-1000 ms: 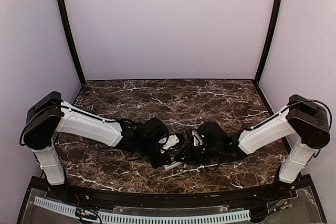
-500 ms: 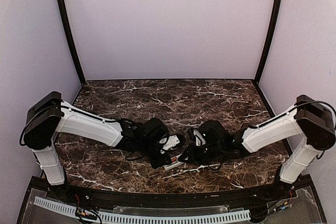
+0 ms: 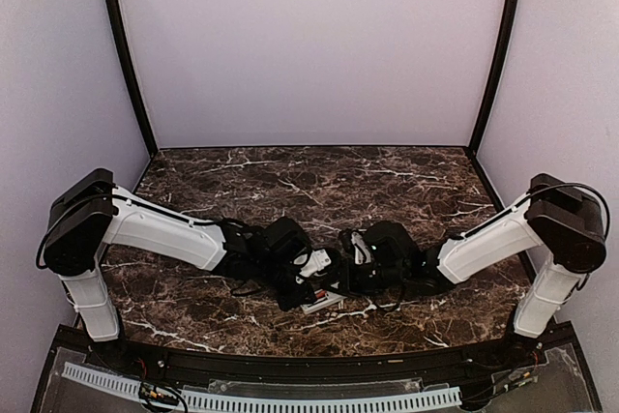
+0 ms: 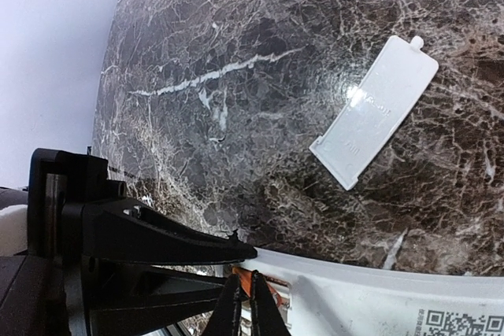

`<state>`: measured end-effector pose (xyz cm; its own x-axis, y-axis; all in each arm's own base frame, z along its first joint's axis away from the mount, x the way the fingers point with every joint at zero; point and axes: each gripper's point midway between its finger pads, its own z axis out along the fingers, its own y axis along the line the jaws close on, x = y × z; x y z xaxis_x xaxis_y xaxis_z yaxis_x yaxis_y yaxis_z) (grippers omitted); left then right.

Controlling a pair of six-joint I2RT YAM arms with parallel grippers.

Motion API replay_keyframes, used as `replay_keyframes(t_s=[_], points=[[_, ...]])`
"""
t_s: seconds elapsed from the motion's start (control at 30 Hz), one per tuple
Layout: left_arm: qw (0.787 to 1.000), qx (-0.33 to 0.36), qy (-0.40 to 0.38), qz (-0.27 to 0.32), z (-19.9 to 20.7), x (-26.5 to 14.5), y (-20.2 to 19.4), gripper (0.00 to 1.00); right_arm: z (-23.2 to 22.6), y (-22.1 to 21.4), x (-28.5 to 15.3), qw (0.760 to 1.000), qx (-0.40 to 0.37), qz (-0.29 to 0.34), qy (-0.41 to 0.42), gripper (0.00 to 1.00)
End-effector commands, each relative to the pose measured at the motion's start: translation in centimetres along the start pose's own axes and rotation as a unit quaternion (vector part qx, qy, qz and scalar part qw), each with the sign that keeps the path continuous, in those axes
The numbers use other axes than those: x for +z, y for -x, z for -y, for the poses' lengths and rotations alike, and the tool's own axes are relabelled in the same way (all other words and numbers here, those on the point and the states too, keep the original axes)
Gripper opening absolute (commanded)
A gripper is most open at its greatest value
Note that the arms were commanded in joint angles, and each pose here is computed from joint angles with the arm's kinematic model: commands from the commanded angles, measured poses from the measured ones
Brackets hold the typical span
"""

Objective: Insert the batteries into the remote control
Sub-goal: Load the battery into the battery compartment.

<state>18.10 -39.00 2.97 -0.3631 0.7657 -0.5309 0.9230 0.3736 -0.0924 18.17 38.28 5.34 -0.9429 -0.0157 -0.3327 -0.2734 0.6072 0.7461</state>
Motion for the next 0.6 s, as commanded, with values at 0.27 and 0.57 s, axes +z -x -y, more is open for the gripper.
replay_keyframes(t_s=[0.27,0.57], points=[[0.998,0.002,0.003,-0.058,0.0,0.7,-3.0,0.00,0.8,-1.1,0.0,1.000,-0.002,-0.006,-0.018,0.04],[0.998,0.002,0.003,-0.057,0.0,0.7,-3.0,0.00,1.2,-0.5,-1.1,0.998,-0.017,0.013,-0.051,0.11]])
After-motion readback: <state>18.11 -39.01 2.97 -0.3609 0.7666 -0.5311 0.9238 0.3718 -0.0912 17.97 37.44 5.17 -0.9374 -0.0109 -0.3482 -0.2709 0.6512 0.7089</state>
